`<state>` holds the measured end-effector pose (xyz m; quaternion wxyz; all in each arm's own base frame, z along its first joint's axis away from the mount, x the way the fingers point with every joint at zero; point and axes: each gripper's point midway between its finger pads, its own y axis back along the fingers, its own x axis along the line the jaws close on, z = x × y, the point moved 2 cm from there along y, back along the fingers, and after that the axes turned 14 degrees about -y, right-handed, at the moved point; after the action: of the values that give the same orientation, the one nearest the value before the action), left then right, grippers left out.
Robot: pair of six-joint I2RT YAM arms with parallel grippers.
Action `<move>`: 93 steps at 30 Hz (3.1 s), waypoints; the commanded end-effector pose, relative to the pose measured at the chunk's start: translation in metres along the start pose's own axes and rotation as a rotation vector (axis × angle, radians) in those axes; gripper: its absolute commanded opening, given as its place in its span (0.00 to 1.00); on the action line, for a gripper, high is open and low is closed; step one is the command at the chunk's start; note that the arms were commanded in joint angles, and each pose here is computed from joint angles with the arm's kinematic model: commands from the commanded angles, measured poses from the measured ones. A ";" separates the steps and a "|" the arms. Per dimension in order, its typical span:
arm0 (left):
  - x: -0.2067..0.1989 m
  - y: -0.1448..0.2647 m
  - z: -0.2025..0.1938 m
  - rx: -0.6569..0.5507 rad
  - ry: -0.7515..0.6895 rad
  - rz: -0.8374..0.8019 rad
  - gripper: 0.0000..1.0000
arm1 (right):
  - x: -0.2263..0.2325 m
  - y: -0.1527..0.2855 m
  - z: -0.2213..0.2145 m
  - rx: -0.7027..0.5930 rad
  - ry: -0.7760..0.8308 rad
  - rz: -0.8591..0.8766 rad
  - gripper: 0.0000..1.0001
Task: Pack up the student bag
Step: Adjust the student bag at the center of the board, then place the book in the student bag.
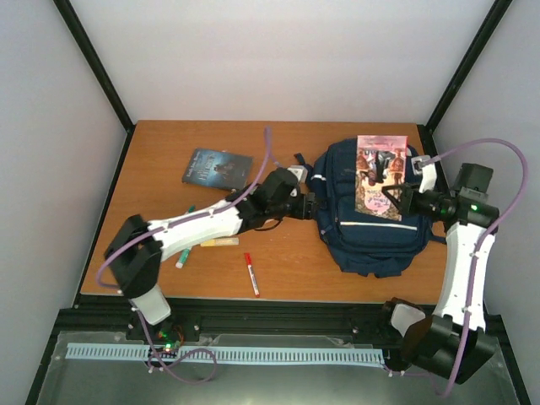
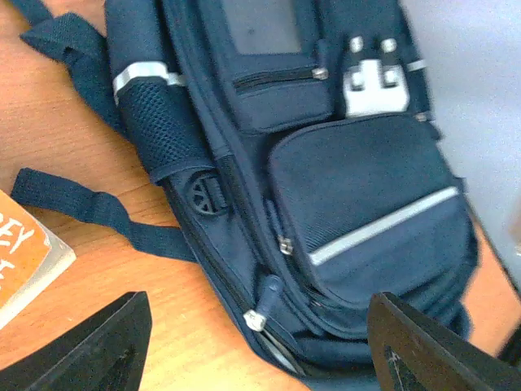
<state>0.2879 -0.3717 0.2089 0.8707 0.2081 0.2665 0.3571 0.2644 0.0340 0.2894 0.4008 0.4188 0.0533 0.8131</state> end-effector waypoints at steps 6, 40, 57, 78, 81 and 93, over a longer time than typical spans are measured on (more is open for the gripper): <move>0.030 -0.064 -0.018 0.184 0.074 0.189 0.70 | -0.036 0.042 -0.005 -0.010 0.112 -0.367 0.03; 0.051 -0.169 -0.045 0.307 0.226 0.098 0.07 | -0.061 0.080 -0.059 0.151 0.183 -0.610 0.03; 0.111 -0.109 -0.037 0.250 0.242 0.276 0.01 | -0.091 0.078 -0.077 0.248 0.165 -0.659 0.03; 0.067 -0.037 0.011 0.123 -0.065 0.252 0.68 | -0.105 0.081 -0.064 0.232 0.116 -0.662 0.03; 0.017 -0.029 0.023 0.079 -0.284 0.142 0.68 | -0.108 0.082 -0.051 0.216 0.091 -0.642 0.03; -0.132 -0.056 -0.037 0.182 -0.793 -0.170 0.60 | -0.122 0.090 -0.025 0.160 -0.032 -0.547 0.03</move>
<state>0.2327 -0.4763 0.2125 0.9196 0.3382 0.0159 0.1991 0.2332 -0.1071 0.2245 0.5765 0.4273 0.2491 0.6504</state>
